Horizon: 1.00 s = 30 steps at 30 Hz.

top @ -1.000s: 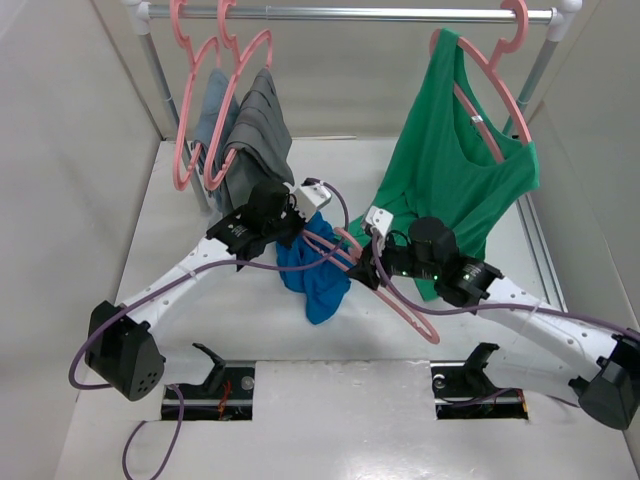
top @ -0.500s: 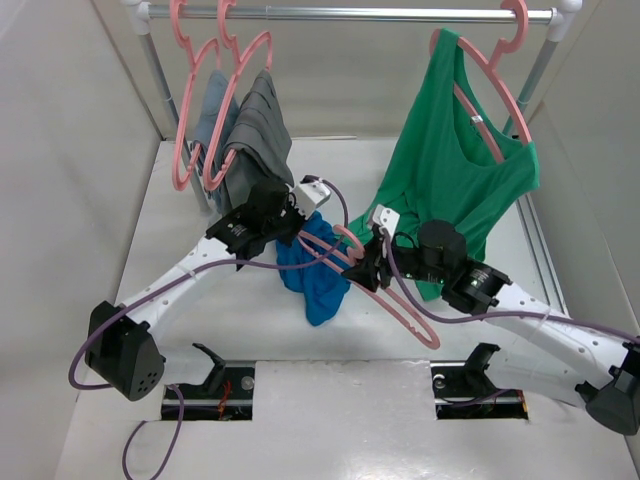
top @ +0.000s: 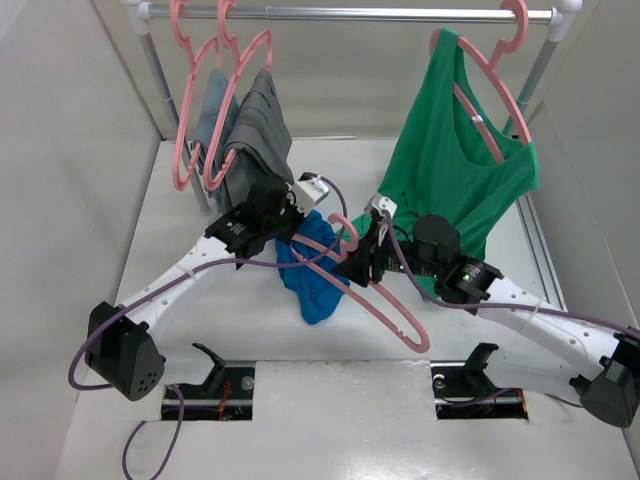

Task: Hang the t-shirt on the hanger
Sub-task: Place tshirt on hanger

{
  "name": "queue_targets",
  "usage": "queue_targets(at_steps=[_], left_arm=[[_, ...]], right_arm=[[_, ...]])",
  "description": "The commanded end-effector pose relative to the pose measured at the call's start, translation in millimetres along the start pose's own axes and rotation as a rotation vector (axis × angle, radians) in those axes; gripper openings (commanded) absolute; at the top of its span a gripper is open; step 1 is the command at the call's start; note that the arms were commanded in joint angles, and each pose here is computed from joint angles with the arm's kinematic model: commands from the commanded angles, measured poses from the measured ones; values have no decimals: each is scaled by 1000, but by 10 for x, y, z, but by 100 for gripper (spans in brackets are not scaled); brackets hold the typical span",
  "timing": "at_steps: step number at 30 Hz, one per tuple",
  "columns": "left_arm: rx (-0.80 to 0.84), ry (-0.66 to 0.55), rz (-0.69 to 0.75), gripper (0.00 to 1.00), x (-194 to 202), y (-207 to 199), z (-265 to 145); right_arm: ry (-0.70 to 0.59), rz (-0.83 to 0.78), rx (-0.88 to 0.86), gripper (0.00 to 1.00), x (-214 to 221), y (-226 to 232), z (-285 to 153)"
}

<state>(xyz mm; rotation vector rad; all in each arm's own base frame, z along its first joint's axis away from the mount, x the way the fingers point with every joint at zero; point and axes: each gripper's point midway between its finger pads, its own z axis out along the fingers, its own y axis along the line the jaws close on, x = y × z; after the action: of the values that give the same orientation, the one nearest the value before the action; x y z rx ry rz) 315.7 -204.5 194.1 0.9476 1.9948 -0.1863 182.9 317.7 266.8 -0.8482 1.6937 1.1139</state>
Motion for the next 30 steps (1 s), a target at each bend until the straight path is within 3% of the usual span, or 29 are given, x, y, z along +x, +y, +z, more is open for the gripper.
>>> queue_targets(at_steps=[1, 10, 12, 17, 24, 30], left_arm=[[10, -43, -26, 0, -103, -22, -98], [111, -10, -123, 0, -63, -237, -230], [132, -5, -151, 0, -75, -282, -256], [199, -12, -208, 0, -196, -394, -367], [305, -46, -233, 0, -389, -569, -583], [412, -163, -135, 0, -806, -799, -890]], right_arm=[[-104, 61, -34, 0, -302, 138, 14], [-216, 139, 102, 0, -195, -164, 22], [-285, 110, 96, 0, -327, -155, 43], [-255, 4, 97, 0, -154, -59, 211], [-462, -76, 152, 0, -424, -85, -98], [-403, -288, 133, 0, -236, -108, -33]])
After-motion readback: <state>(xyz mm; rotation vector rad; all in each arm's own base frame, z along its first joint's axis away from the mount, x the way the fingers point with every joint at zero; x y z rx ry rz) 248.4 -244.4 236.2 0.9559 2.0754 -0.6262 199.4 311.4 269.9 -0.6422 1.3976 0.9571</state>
